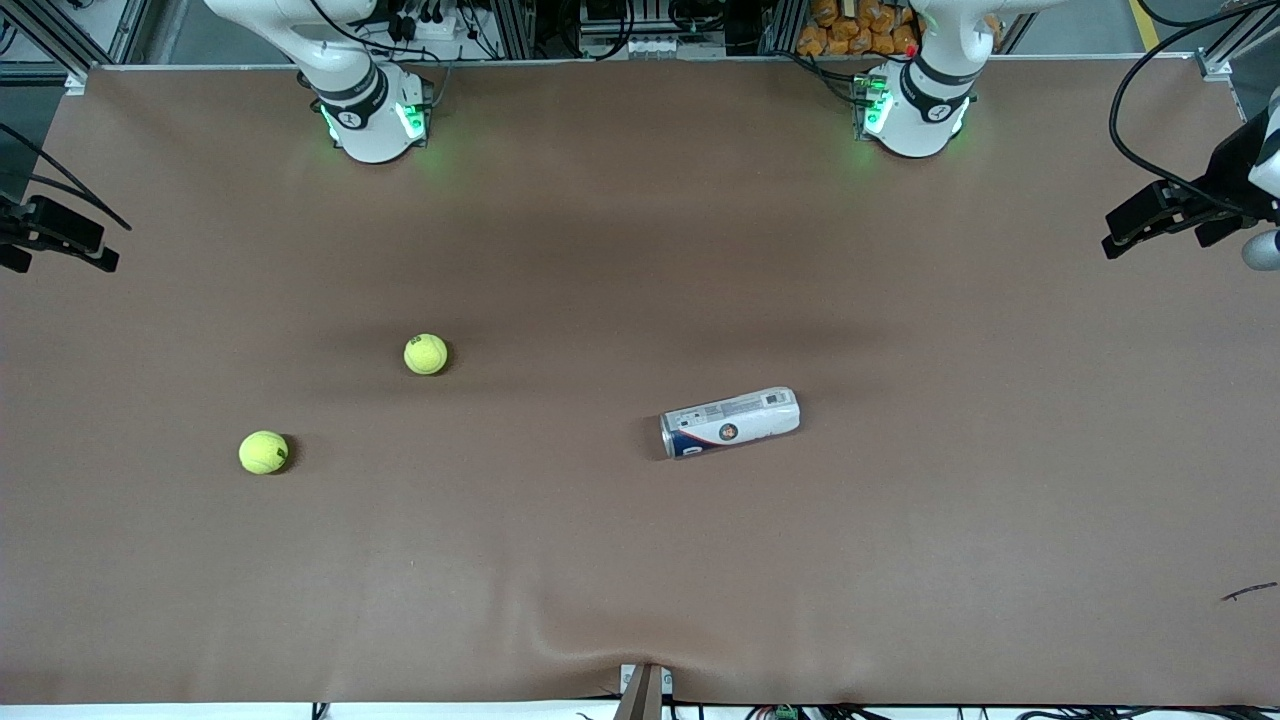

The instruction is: Insert tennis ball vertically with right arm

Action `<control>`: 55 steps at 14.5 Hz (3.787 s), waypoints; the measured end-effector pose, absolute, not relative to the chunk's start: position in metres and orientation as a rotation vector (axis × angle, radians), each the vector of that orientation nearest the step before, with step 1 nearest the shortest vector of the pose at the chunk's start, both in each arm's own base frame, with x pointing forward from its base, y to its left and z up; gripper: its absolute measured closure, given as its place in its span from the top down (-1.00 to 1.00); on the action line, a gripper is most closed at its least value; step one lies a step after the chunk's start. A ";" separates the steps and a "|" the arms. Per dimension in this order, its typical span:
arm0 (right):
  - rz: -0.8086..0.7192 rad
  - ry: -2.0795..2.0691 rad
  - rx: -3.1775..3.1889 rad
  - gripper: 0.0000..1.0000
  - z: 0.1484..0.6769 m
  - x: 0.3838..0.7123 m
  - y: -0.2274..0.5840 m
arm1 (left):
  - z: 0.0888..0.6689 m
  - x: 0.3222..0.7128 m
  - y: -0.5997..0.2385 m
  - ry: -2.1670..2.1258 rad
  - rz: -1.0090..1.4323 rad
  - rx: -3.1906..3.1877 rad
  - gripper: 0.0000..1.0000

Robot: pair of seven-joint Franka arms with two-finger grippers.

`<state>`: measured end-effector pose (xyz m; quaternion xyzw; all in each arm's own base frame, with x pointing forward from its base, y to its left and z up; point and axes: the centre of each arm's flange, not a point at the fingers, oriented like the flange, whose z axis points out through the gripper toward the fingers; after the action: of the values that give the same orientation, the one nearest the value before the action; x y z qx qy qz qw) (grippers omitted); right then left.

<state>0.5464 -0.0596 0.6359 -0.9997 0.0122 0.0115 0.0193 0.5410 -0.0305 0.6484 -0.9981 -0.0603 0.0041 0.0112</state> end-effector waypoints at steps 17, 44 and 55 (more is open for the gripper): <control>0.119 0.045 -3.106 1.00 0.582 0.580 -0.062 | 0.634 0.549 -0.037 -0.164 0.055 -3.114 1.00; 0.225 0.033 -3.102 1.00 0.524 0.607 -0.057 | 0.490 0.598 -0.237 0.342 0.260 -3.088 1.00; 0.245 0.051 -3.102 1.00 0.502 0.610 -0.064 | 0.389 0.619 -0.356 0.564 0.239 -3.054 1.00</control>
<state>0.6099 -0.0639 0.5023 -0.9967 0.0164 0.0786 0.0146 0.6190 -0.3559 0.3893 -0.9804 0.1811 0.0767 0.0134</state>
